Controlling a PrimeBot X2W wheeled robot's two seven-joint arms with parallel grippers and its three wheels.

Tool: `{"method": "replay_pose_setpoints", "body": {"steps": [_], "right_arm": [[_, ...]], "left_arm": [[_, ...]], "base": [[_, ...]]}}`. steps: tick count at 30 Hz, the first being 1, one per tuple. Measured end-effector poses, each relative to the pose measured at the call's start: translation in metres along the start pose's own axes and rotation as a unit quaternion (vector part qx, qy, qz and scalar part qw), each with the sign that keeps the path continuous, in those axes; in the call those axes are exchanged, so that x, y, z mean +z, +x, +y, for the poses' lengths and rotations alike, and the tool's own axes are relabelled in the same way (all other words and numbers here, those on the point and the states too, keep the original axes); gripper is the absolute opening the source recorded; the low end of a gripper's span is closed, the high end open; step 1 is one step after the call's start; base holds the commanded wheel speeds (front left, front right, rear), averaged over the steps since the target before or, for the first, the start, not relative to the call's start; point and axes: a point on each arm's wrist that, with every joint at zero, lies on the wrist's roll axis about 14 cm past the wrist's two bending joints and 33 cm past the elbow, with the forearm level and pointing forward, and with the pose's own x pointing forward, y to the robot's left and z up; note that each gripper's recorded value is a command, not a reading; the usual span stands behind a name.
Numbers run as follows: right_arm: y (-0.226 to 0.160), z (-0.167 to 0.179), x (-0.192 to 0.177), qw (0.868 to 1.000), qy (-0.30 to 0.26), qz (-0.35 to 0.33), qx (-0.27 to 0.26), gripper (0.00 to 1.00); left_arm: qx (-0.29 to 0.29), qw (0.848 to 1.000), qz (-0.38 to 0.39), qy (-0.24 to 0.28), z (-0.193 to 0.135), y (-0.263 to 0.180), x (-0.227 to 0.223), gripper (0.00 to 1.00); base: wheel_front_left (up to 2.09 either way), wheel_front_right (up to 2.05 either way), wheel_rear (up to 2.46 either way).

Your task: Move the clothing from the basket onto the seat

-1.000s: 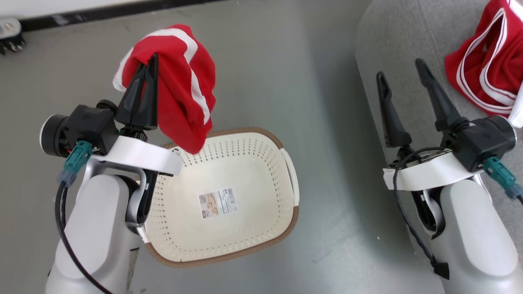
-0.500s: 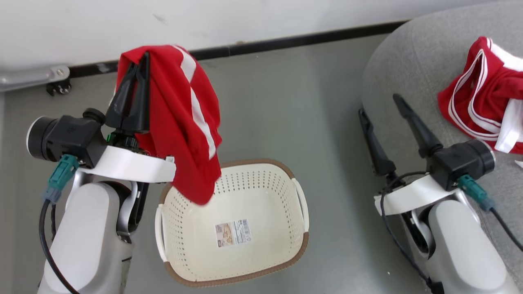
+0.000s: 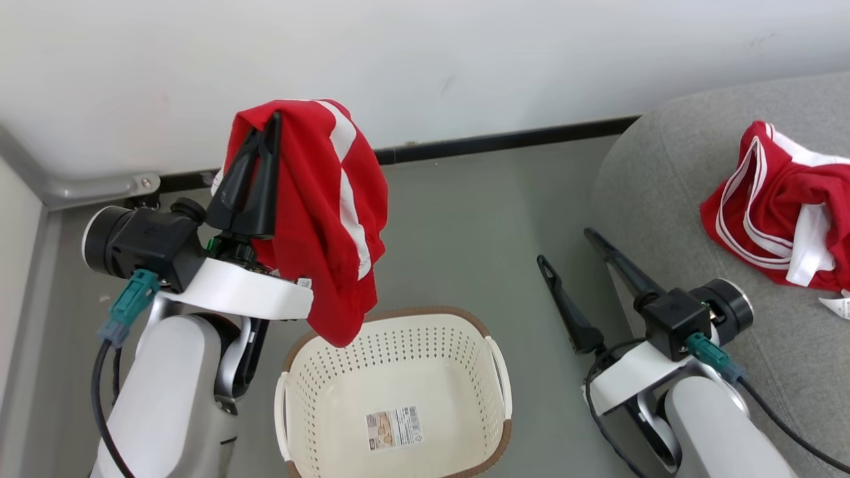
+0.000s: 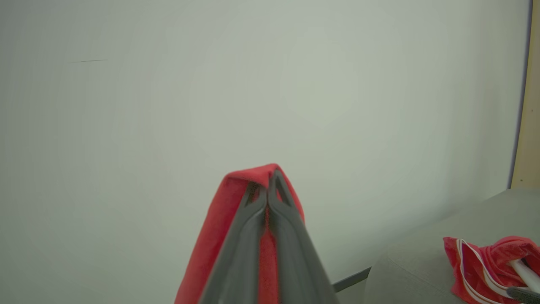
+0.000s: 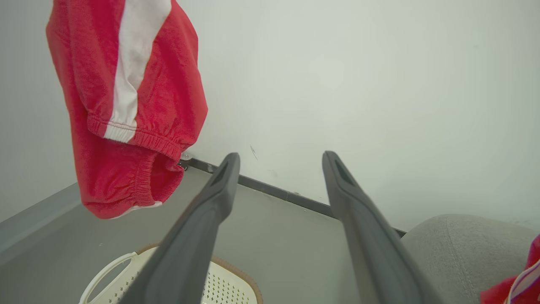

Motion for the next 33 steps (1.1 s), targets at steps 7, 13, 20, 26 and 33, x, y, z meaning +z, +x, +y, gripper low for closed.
{"method": "replay_pose_setpoints", "body": {"steps": [7, 13, 20, 26, 33], "right_arm": [[-0.007, 0.015, 0.010, 1.000, 0.000, -0.009, 0.019, 1.00], [-0.017, 0.048, 0.008, 0.998, 0.011, -0.003, 0.059, 1.00], [-0.031, 0.090, -0.005, 0.993, 0.024, 0.022, 0.112, 1.00], [-0.039, 0.108, -0.011, 0.989, 0.047, 0.037, 0.132, 1.00], [-0.039, 0.112, -0.016, 0.987, 0.047, 0.053, 0.145, 1.00]], "left_arm": [[-0.017, 1.000, -0.017, -0.001, -0.019, -0.002, 0.025, 0.00], [-0.037, 0.999, -0.017, 0.000, -0.035, -0.005, 0.037, 0.00], [-0.058, 0.998, -0.025, 0.001, -0.053, -0.008, 0.051, 0.00], [-0.077, 0.996, -0.034, 0.002, -0.067, -0.011, 0.065, 0.00], [-0.091, 0.995, -0.041, 0.004, -0.078, -0.011, 0.076, 0.00]], "base": [[0.00, 0.00, 0.00], [0.00, 0.00, 0.00], [0.00, 0.00, 0.00], [0.00, 0.00, 0.00], [0.00, 0.00, 0.00]]}}
